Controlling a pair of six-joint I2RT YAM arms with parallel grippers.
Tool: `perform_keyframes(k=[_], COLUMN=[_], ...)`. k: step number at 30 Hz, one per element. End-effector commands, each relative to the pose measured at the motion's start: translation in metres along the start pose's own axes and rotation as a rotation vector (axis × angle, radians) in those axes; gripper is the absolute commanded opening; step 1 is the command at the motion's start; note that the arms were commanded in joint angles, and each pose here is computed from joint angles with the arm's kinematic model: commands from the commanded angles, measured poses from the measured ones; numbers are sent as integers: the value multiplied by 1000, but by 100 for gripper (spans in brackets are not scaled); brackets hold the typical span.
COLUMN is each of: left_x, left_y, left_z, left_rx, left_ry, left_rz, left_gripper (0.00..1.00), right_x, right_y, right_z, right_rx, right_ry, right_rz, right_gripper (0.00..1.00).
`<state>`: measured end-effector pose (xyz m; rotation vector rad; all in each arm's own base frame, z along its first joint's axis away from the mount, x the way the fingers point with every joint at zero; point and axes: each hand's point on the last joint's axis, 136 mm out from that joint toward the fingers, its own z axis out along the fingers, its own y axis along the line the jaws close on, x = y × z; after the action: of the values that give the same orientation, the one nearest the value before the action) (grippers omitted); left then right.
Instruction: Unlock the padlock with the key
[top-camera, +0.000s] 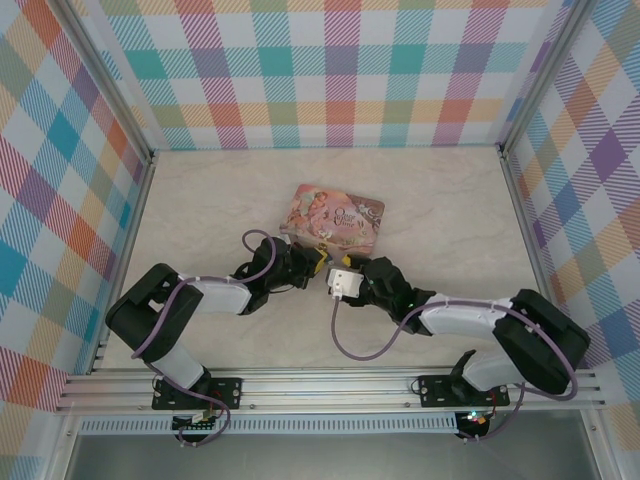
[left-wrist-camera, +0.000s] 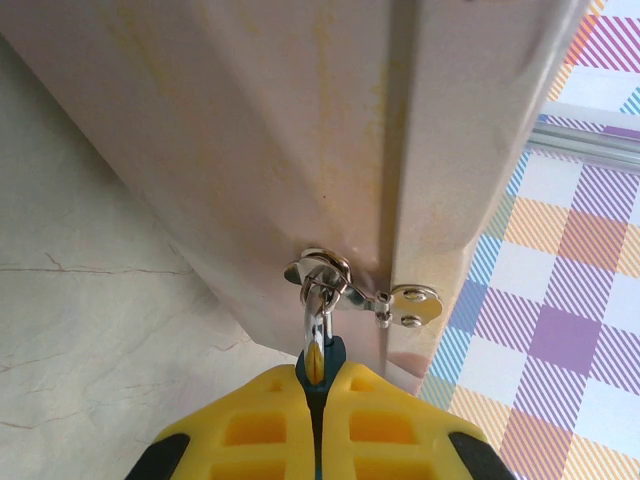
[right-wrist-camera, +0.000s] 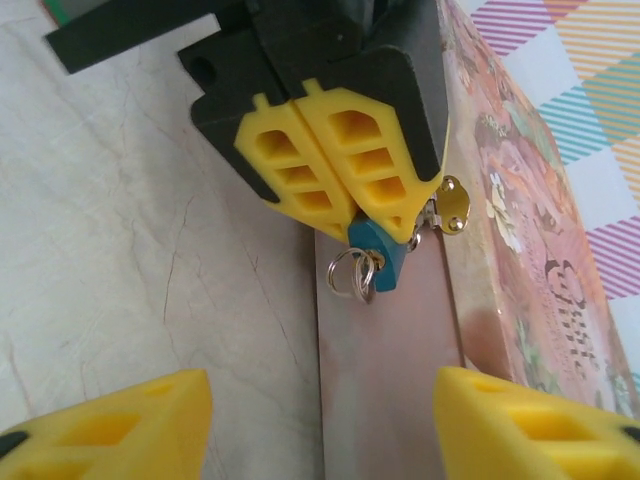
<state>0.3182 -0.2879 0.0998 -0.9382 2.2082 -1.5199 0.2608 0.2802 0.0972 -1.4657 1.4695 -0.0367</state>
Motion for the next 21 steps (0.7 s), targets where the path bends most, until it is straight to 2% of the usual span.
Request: perform_keyframes(k=[1, 7, 21], left_x=[2, 2, 3], left_y=[-39, -37, -35], left_z=[-6, -6, -5], left_rx=[100, 94, 93], left_ry=[10, 11, 16], left_rz=[29, 26, 23], left_gripper=[0, 0, 0], right_x=[-24, -29, -32], right_y=[-15, -19, -21], right_z=[8, 17, 22], right_rx=[45, 54, 52], right_ry=[-82, -94, -94], right_rz=[41, 56, 76], right_gripper=[51, 41, 29])
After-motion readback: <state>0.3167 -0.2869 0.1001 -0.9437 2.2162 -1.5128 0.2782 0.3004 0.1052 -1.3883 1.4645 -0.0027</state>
